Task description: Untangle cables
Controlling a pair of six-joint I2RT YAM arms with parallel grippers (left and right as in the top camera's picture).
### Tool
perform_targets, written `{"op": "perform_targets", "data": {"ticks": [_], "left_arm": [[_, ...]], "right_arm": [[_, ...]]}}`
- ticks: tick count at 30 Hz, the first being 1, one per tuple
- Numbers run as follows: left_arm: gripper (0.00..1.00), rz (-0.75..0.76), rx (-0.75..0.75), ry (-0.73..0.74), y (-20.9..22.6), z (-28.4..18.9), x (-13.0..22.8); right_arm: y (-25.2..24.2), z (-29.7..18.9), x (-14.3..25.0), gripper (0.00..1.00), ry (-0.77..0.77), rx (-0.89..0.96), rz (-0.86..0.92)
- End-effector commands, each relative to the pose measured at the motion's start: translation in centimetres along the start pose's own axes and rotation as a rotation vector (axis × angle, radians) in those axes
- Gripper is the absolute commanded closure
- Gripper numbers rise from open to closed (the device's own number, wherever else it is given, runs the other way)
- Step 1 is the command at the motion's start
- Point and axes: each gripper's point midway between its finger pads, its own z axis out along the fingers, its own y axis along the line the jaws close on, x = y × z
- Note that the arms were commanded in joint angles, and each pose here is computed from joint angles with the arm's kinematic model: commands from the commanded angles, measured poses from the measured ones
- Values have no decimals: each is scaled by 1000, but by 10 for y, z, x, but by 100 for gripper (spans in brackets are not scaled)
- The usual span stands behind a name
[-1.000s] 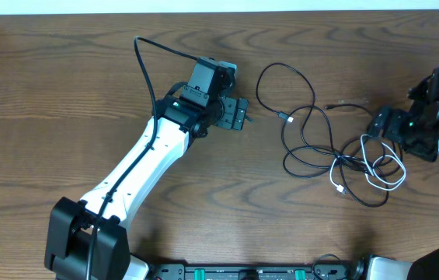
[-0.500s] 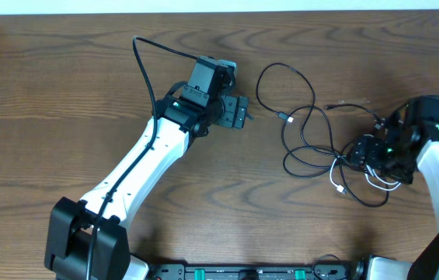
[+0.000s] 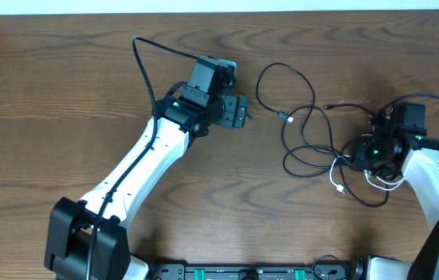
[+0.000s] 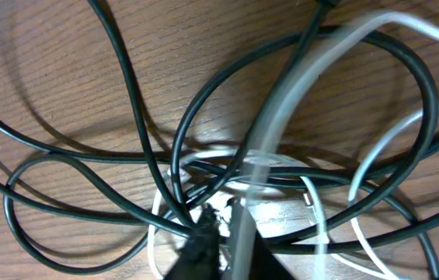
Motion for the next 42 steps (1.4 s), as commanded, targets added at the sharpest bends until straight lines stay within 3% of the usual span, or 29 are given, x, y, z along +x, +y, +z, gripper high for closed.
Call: {"op": "perform_targets", "data": {"ticks": [1,6,15,22,28,38,42], "left_arm": [[9,-9,-14,11,4,5,3],[9,-9,-14,11,4,5,3],[9,-9,-14,12,4,5,3],[9,-9,-14,11,4,5,3],[9,-9,-14,12,4,5,3],[9,-9,-14,12,4,5,3],[9,-25,-14,13,4,5,3]], "right_arm": [[3,-1,1,99,-1,-9,-9],[7,-1,0,99,-3,-33,16],[63,-37,-40,99,-83,-314,-4],[120,-157,-129,99,-328,-515,-66],[145,-258,-176,99,-565,-562,-122],[148,-375,-214,99,-918,-489,-147],[134,-392,-224,99,-1007,-387,-139]]}}
